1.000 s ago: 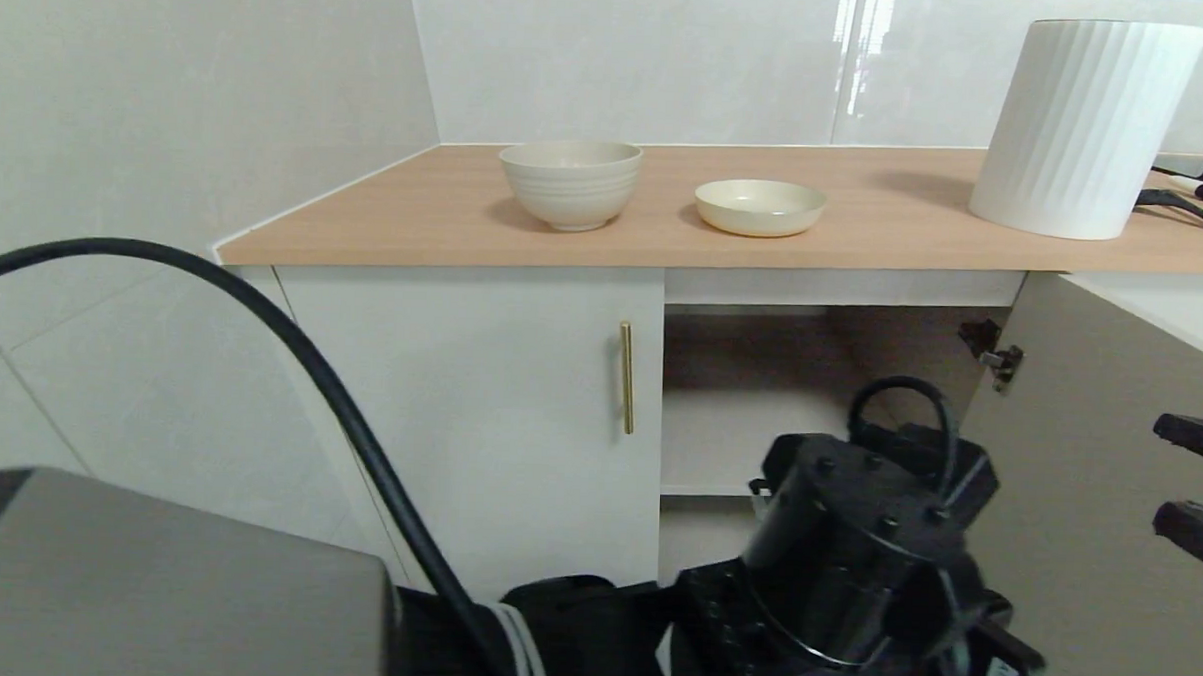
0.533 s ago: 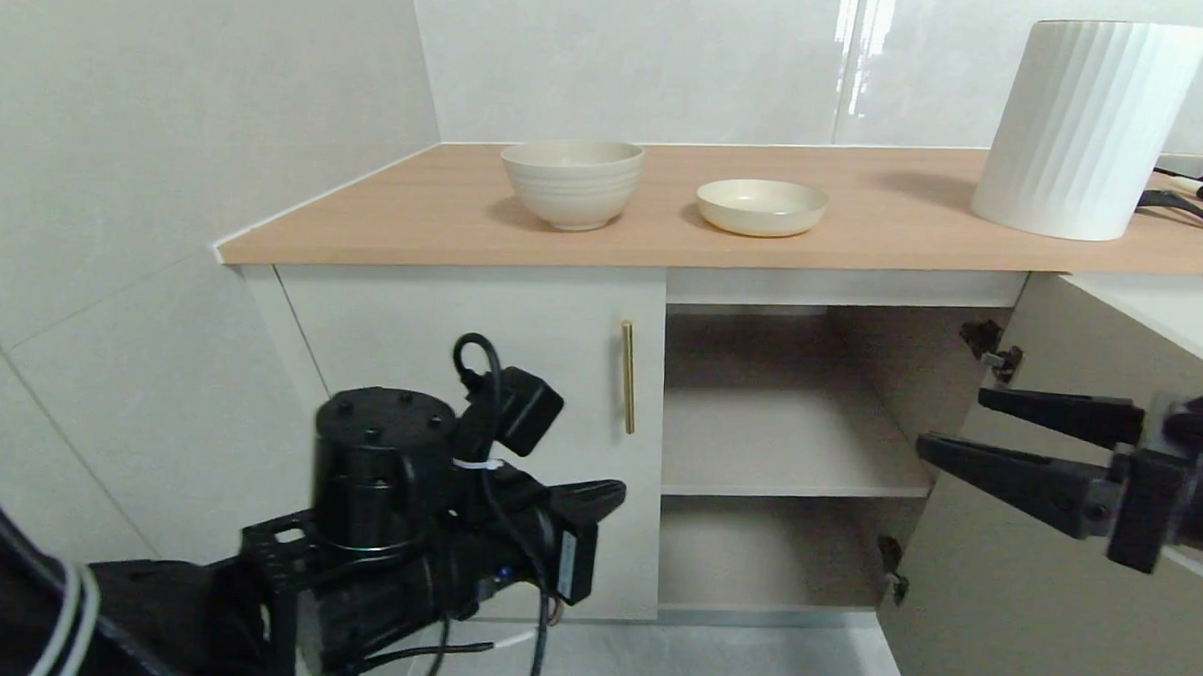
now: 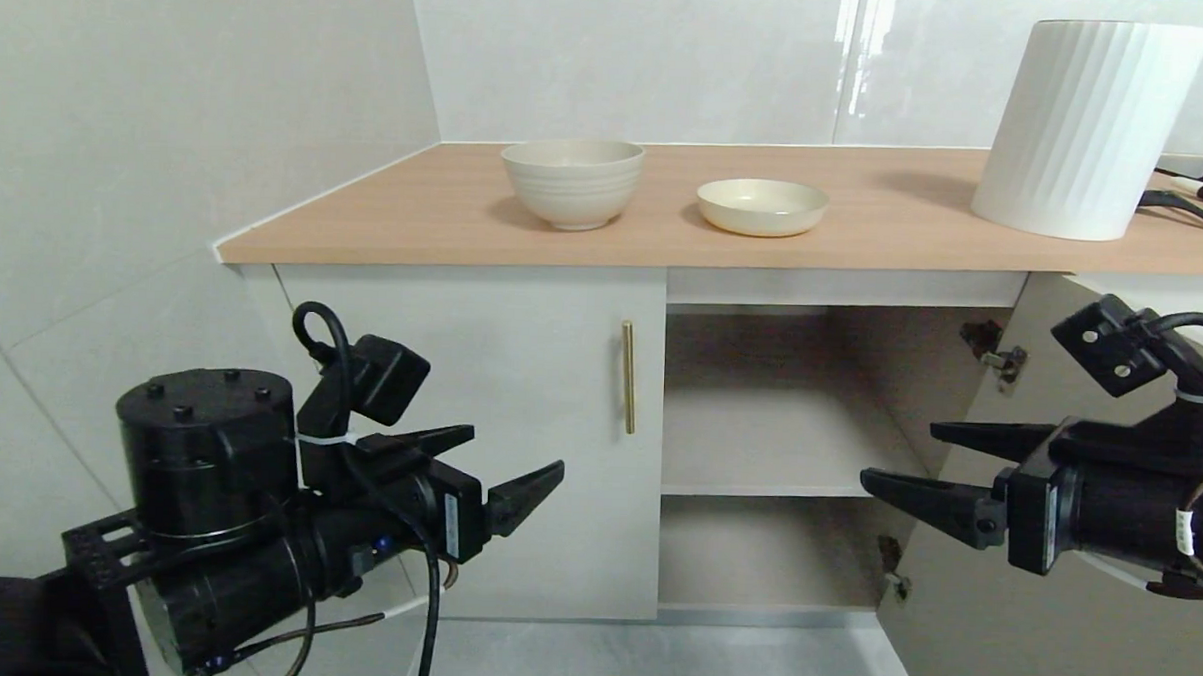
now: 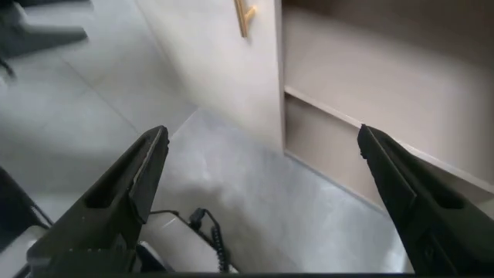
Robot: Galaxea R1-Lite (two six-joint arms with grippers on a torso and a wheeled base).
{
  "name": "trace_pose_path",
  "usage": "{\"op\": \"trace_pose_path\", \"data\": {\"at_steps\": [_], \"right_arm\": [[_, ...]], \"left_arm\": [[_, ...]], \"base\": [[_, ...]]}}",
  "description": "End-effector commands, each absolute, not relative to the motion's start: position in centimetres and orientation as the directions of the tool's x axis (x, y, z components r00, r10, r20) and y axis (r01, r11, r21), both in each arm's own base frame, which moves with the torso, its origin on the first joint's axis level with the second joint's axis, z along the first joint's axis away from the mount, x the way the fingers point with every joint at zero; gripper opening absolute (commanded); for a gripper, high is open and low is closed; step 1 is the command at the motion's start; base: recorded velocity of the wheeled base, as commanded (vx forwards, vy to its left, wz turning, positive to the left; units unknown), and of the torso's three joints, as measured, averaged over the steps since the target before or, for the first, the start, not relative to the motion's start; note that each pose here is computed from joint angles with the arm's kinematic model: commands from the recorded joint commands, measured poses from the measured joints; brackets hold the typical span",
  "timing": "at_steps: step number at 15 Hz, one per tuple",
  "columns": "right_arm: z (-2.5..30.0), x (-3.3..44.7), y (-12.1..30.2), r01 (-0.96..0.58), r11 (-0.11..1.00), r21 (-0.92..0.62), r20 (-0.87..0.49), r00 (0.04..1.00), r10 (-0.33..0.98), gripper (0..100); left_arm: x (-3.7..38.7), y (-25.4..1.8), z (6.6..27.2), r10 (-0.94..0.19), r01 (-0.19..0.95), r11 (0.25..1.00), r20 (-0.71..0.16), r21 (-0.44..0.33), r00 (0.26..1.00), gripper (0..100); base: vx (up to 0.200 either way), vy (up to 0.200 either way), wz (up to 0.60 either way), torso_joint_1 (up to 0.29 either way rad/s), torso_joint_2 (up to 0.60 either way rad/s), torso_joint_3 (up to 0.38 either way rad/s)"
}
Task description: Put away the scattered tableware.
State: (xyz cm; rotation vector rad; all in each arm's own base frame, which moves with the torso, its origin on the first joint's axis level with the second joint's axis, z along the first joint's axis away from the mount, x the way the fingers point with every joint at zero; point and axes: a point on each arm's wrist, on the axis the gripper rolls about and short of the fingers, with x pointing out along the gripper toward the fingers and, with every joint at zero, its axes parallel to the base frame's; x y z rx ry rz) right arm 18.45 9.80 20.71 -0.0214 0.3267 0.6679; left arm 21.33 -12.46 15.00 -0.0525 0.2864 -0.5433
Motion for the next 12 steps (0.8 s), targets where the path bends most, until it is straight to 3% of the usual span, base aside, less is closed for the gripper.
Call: {"op": "trace_pose_path", "data": {"at_steps": [1, 6, 9, 12], "right_arm": [[20.7, 18.1, 9.6, -0.612, 0.787, 0.083, -0.300, 0.738, 0.605, 100], [22.3, 19.4, 10.1, -0.531, 0.846, 0.047, -0.255, 0.813, 0.524, 100], [22.3, 18.9, 10.2, -0.543, 0.839, 0.046, -0.254, 0.806, 0.535, 100], [22.4, 18.9, 10.2, -0.541, 0.840, 0.047, -0.251, 0.807, 0.534, 100]], "left_arm": [[21.4, -11.5, 16.0, -0.491, 0.475, 0.871, -0.217, -0.124, 0.844, 100], [19.8, -9.3, 20.0, -0.446, 0.428, 0.895, -0.210, -0.124, 0.870, 100], [19.4, -9.1, 20.5, -0.445, 0.428, 0.895, -0.214, -0.124, 0.869, 100], [19.3, -9.1, 20.7, -0.445, 0.428, 0.895, -0.214, -0.124, 0.869, 100]], "base": [[0.000, 0.000, 0.00, 0.000, 0.00, 0.000], [0.000, 0.000, 0.00, 0.000, 0.00, 0.000], [0.000, 0.000, 0.00, 0.000, 0.00, 0.000], [0.200, 0.000, 0.00, 0.001, 0.00, 0.004]]}}
